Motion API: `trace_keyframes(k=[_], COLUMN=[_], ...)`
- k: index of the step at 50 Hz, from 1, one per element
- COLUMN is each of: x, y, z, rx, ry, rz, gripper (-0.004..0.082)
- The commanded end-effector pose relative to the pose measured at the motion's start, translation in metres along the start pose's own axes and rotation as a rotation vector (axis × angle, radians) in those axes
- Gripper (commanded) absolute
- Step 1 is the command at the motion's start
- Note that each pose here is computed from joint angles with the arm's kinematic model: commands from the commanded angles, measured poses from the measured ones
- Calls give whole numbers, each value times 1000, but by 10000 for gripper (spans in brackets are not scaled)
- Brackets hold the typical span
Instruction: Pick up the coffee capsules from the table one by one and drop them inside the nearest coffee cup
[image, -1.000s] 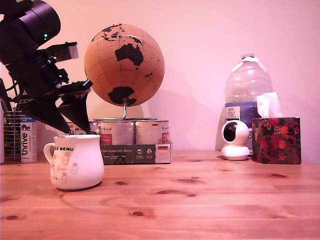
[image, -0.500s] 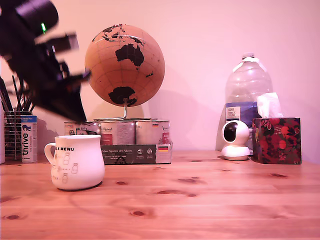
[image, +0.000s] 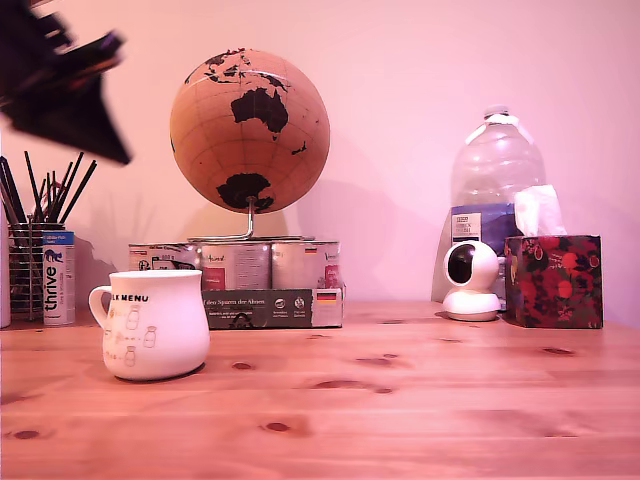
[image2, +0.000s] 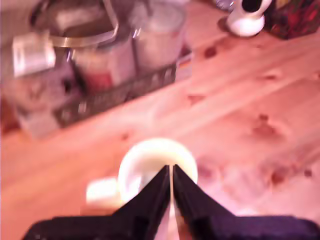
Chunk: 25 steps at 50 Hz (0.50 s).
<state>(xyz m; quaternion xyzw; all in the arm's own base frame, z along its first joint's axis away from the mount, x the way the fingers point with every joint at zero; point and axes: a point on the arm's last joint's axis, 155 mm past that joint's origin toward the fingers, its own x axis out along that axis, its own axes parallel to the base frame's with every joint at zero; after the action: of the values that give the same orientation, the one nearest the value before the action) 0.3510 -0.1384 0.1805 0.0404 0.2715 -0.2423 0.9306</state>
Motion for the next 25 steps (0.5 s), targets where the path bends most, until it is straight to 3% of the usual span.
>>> trace_keyframes(k=[1, 7, 11, 12, 15, 25], x=[-5, -13, -18, -19, -22, -34], y=[1, 3, 1, 1, 0, 2], z=[-7, -14, -20, -21, -26, -42], rx=[-23, -52, -44, -69, -80, -88], ry=[-21, -74, -107, -118, -140, -192], rz=[3, 14, 17, 16, 18, 50], gripper=[-21, -21, -21, -21, -21, -21])
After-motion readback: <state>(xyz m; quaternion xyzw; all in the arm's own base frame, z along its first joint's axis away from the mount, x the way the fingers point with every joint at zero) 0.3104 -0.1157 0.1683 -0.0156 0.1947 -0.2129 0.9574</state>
